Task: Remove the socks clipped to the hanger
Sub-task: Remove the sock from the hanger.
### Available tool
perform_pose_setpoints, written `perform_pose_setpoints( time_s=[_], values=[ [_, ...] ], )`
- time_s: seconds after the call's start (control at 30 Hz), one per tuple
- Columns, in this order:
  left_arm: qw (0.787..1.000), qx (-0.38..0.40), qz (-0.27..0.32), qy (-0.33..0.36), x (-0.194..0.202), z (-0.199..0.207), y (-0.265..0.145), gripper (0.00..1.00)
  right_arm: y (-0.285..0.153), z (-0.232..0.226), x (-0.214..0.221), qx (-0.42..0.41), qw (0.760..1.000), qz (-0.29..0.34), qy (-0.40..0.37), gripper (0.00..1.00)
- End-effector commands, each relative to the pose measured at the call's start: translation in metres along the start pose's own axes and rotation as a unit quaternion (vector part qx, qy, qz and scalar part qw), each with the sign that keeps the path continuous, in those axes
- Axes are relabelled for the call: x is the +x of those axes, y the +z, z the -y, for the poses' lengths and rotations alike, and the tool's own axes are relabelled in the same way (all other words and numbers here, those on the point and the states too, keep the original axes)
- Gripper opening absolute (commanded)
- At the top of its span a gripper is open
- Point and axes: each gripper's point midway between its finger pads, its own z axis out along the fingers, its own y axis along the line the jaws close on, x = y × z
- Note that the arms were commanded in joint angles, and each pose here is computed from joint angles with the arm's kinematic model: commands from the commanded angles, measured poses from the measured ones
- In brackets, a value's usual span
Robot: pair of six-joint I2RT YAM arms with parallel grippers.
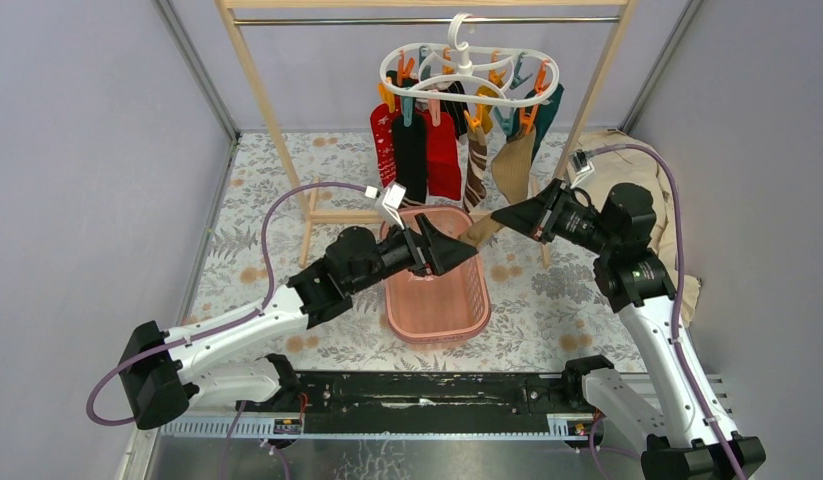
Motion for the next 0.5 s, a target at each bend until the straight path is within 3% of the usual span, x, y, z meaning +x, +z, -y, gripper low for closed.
perform_pose_setpoints(
  time_s=[0.0,0.47],
  values=[
    [0.997,0.052,0.064,-0.001,-0.034,0.037,0.002,0.99,-0.008,-0.025,0.001,-0.041,0.999,-0.003,-0.029,0.03],
    [0.997,0.03,0.061,0.038,-0.034,0.037,0.023,0.98,-0.011,-0.022,0.009,-0.039,0.999,-0.016,-0.027,0.02]
  ],
)
